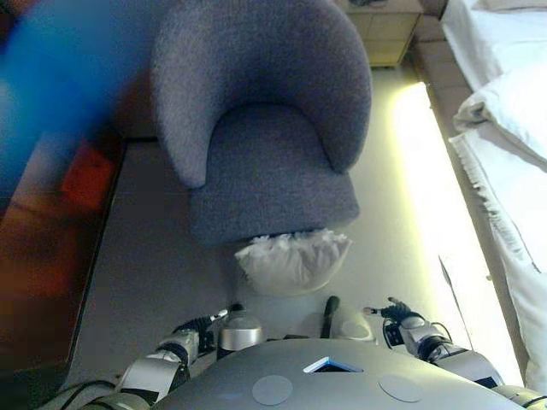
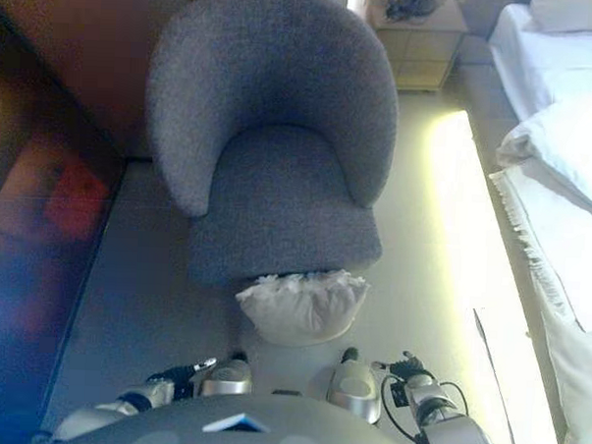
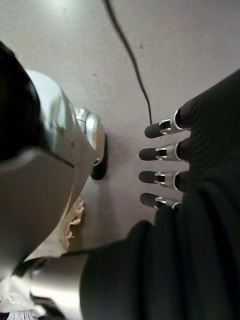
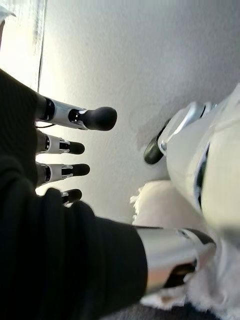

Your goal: Pick up the cushion and take it to the sofa

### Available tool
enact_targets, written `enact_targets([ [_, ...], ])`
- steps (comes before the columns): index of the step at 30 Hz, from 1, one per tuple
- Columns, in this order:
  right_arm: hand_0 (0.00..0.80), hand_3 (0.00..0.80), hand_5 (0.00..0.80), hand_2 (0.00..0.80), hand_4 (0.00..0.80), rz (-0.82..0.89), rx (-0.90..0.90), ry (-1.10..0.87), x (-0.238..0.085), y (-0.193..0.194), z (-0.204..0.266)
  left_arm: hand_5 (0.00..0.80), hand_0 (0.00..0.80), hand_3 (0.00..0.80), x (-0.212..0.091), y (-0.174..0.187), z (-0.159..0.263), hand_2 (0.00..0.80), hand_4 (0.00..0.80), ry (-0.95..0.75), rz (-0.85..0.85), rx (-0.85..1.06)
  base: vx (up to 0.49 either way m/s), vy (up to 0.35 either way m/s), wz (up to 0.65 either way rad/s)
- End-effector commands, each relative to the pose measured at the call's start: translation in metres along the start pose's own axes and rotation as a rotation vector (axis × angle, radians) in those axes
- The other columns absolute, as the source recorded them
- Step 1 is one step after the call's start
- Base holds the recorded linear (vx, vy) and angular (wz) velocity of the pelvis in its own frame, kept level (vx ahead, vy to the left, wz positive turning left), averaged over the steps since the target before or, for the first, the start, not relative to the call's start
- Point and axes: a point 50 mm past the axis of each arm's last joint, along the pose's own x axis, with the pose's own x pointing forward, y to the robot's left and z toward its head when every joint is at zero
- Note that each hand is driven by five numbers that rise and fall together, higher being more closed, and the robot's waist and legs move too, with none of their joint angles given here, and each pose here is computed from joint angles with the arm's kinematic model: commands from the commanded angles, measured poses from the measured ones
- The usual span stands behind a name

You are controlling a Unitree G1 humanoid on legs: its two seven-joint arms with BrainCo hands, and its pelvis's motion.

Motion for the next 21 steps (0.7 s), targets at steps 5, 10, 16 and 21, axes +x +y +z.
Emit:
enact_targets([
  [5,0.0,0.0,0.0,0.0,0.0,-0.172,0.16,-0.246,-0.003,-0.024,0.078,0.0,0.0,0.0,-0.006,0.025,0.064,0.0,0.0,-0.274,0.17,0.005,-0.046,0.082,0.15],
  [10,0.0,0.0,0.0,0.0,0.0,-0.246,0.175,-0.428,-0.017,-0.036,0.139,0.0,0.0,0.0,-0.025,0.024,0.131,0.0,0.0,-0.493,0.207,-0.032,-0.239,0.035,0.02],
  [16,0.0,0.0,0.0,0.0,0.0,-0.325,0.191,-0.587,-0.036,-0.049,0.19,0.0,0.0,0.0,-0.046,0.021,0.179,0.0,0.0,-0.654,0.251,-0.063,-0.162,-0.024,0.01],
  [21,0.0,0.0,0.0,0.0,0.0,-0.45,0.194,-0.716,-0.047,-0.057,0.197,0.0,0.0,0.0,-0.062,0.016,0.199,0.0,0.0,-0.813,0.28,-0.129,-0.152,-0.01,-0.03],
])
